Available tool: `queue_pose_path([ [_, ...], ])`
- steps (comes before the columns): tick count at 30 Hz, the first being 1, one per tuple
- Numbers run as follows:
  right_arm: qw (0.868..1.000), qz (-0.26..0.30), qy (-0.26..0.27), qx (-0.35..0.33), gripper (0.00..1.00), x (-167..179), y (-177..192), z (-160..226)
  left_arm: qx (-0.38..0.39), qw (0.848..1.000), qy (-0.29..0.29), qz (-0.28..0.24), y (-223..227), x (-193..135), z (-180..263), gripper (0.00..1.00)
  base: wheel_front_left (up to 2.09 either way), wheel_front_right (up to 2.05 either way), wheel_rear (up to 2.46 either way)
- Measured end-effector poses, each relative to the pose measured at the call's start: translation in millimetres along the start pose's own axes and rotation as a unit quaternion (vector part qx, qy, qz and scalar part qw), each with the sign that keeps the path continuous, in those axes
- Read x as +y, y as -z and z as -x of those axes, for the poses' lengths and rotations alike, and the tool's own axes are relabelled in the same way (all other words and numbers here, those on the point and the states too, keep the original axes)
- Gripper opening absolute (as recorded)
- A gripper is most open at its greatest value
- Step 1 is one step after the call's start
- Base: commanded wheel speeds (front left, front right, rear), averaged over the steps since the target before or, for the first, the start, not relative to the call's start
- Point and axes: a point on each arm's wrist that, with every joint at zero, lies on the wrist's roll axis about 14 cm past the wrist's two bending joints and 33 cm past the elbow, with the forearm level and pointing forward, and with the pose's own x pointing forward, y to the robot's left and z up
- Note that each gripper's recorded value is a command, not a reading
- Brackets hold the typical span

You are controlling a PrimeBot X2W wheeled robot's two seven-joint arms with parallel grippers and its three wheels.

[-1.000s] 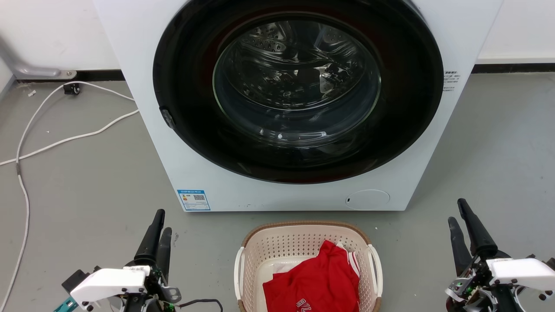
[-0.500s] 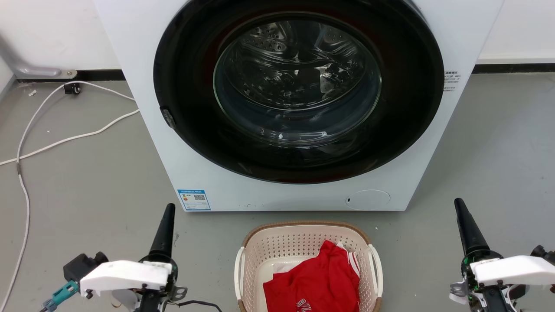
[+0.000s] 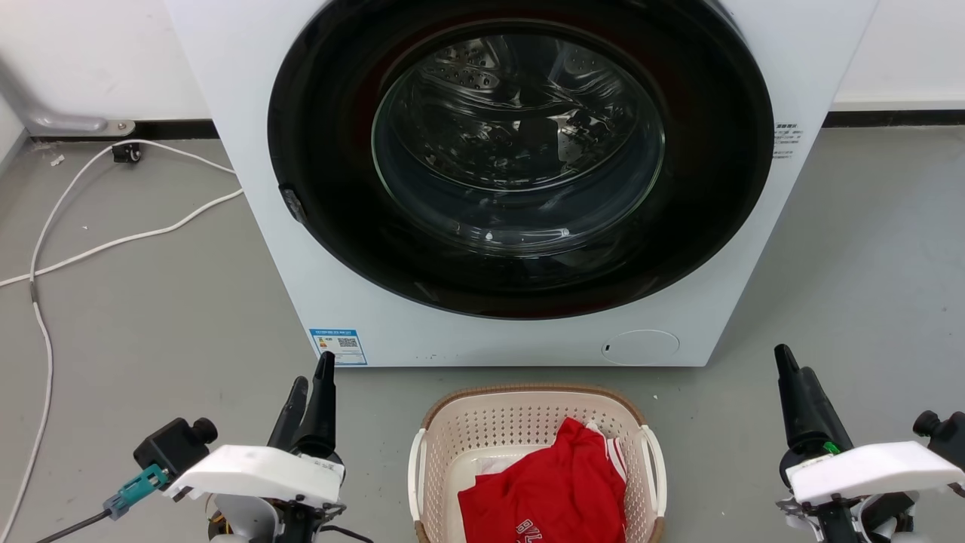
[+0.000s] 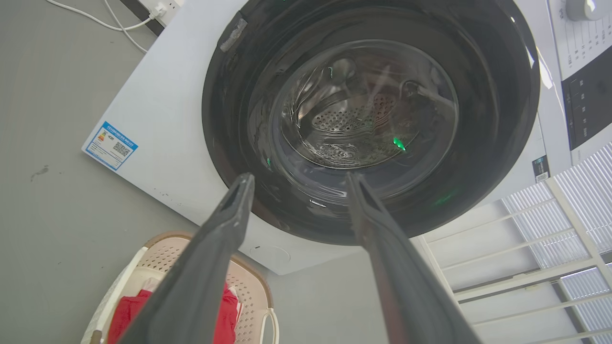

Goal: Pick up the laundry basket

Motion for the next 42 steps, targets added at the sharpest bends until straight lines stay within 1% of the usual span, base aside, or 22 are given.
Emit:
queue_pose_path([
  [8, 0.998, 0.069, -0.011, 0.005, 1.00, 6, 2, -1, -0.002, 0.997, 0.002, -0.071, 2, -3, 1, 1.00, 0.00, 0.00, 0.00],
  [18, 0.989, 0.145, -0.022, 0.012, 1.00, 12, 5, -2, -0.004, 0.989, 0.009, -0.147, 5, -7, 1, 1.00, 0.00, 0.00, 0.00],
  [30, 0.976, 0.212, -0.032, 0.020, 1.00, 17, 9, 0, -0.006, 0.974, 0.022, -0.227, 10, -13, 2, 1.00, 0.00, 0.00, 0.00],
  [42, 0.962, 0.270, -0.041, 0.021, 1.00, 21, 10, 2, -0.014, 0.955, 0.037, -0.293, 12, -19, 4, 1.00, 0.00, 0.00, 0.00],
])
